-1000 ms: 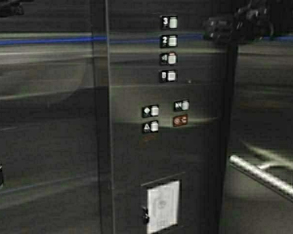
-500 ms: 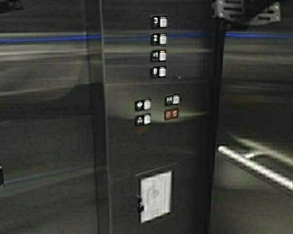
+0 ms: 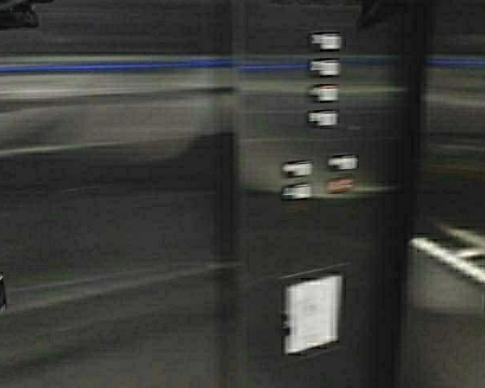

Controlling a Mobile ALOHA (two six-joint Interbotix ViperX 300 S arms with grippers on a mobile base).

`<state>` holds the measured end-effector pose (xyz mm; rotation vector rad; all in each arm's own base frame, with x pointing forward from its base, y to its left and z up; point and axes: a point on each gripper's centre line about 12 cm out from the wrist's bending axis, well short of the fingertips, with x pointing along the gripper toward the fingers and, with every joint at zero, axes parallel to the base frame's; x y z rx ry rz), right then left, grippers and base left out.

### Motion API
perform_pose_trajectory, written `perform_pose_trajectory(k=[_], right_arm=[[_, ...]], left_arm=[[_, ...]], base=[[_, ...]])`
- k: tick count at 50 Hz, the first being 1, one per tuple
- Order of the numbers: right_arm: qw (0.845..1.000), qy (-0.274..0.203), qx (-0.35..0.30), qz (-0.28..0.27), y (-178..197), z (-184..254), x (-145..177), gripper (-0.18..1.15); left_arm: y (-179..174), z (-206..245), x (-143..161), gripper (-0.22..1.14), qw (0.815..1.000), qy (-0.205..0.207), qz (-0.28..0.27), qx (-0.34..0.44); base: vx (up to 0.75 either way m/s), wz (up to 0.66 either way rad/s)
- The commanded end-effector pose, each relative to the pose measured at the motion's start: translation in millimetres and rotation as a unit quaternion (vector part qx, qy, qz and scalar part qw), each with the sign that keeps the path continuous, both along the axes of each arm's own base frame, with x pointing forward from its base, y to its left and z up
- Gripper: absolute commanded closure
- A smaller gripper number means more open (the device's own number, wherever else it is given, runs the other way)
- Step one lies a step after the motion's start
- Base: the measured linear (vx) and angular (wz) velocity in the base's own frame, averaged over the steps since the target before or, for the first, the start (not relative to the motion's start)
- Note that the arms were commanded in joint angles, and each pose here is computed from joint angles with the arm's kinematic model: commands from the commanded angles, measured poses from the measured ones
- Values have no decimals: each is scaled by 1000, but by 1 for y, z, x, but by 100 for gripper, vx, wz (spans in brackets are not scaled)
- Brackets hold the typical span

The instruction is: Navigate to elevator, push the call button, then enter the elevator

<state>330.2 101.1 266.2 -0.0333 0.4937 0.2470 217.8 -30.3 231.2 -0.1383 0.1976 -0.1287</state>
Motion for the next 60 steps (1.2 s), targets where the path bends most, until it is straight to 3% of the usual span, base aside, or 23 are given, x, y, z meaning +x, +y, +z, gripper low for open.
perform_pose_trajectory(k=[1,13,39,60], right_arm=[[1000,-16,5,2,-2,13,-11,92],[1000,-9,-4,7,-1,2,-10,92],[998,-53,12,27,5,12,-5,92],[999,-40,8,33,8,-6,0,92]], left_arm=[[-1,7,5,89,1000,-7,0,1],[-1,1,10,89,1000,7,-1,11],[-2,0,14,89,1000,5,-4,20],[-2,-7,21,89,1000,22,-4,22]], base=[[-14,33],[-17,29],[-22,14],[-24,14]])
